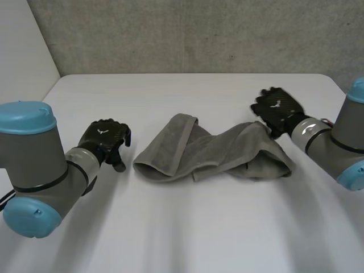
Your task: Fold the towel.
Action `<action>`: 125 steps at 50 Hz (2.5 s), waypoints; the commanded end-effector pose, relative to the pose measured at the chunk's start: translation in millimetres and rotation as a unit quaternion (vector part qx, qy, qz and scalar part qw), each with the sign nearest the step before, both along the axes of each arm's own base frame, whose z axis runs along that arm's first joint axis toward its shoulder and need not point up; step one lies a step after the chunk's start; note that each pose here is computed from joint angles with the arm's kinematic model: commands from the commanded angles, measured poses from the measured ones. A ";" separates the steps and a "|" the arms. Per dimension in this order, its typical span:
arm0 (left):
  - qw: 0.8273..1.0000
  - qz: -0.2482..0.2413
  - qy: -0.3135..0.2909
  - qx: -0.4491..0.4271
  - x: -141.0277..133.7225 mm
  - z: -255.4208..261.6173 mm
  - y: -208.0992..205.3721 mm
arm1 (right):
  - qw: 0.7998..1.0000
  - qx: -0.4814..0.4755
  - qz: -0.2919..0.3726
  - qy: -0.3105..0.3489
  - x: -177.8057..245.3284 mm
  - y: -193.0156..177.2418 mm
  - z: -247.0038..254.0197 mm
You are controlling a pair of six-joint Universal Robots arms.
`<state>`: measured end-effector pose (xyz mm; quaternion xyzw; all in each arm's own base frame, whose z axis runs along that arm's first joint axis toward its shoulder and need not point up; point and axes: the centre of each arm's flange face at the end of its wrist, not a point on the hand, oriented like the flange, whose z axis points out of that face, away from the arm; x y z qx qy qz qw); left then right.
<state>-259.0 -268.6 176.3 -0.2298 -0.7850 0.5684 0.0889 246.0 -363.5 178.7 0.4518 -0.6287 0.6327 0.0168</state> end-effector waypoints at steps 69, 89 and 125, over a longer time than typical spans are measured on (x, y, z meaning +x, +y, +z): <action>0.989 0.000 -0.027 -0.144 -32.0 27.7 -60.3 | 0.991 -0.031 -0.028 -0.127 -3.3 74.9 66.9; 0.995 0.036 0.032 -0.092 -2.9 31.4 -35.0 | 0.997 -0.035 -0.005 -0.066 -88.2 4.1 72.4; 0.963 -0.252 -0.025 -0.095 -92.0 -17.7 16.3 | 0.985 0.133 -0.050 -0.094 -51.7 88.3 5.9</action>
